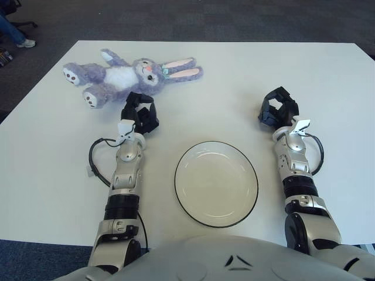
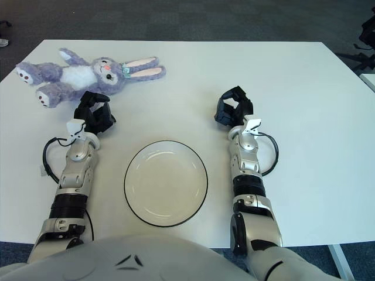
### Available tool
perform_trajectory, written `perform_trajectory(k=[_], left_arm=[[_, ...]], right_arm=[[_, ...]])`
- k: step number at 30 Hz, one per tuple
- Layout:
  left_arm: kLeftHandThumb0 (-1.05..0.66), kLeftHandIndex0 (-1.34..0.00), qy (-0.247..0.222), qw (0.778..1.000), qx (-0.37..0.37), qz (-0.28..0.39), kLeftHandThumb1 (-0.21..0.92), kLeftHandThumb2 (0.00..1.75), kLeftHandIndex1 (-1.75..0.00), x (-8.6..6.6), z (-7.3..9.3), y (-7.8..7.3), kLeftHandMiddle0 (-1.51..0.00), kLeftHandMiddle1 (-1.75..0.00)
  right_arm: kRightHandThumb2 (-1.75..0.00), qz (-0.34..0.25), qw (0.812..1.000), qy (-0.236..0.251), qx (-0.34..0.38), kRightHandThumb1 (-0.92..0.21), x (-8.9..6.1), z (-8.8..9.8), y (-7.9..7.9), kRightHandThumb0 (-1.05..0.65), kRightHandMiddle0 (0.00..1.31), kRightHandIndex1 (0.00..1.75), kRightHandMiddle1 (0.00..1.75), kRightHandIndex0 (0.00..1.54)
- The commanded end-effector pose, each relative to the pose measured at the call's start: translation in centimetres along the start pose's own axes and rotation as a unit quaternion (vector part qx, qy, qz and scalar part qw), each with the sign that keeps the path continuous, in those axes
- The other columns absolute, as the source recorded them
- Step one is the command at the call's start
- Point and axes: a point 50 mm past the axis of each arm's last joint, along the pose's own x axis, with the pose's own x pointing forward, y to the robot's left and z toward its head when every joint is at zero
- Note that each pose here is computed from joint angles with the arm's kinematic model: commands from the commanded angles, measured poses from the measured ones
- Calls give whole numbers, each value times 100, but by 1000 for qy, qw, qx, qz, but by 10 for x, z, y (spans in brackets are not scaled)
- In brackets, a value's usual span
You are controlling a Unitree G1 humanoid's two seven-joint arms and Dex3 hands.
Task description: Put the doll into the plate.
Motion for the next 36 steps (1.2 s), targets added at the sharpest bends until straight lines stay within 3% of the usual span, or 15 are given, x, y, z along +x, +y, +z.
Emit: perform_trajectory(k=[1, 36], left_arm=[[-38, -35, 35, 999, 6, 6, 66, 88, -175, -9, -18, 6, -87, -175], [-38, -35, 35, 999, 6, 6, 66, 88, -175, -10, -18, 5, -87, -175]], right_arm=[[-122, -6, 1000, 22, 0, -39, -3, -8, -3, -46, 55, 175, 175, 120], [-122, -6, 1000, 21, 0, -39, -4, -8, -4, -46, 55, 175, 175, 120]])
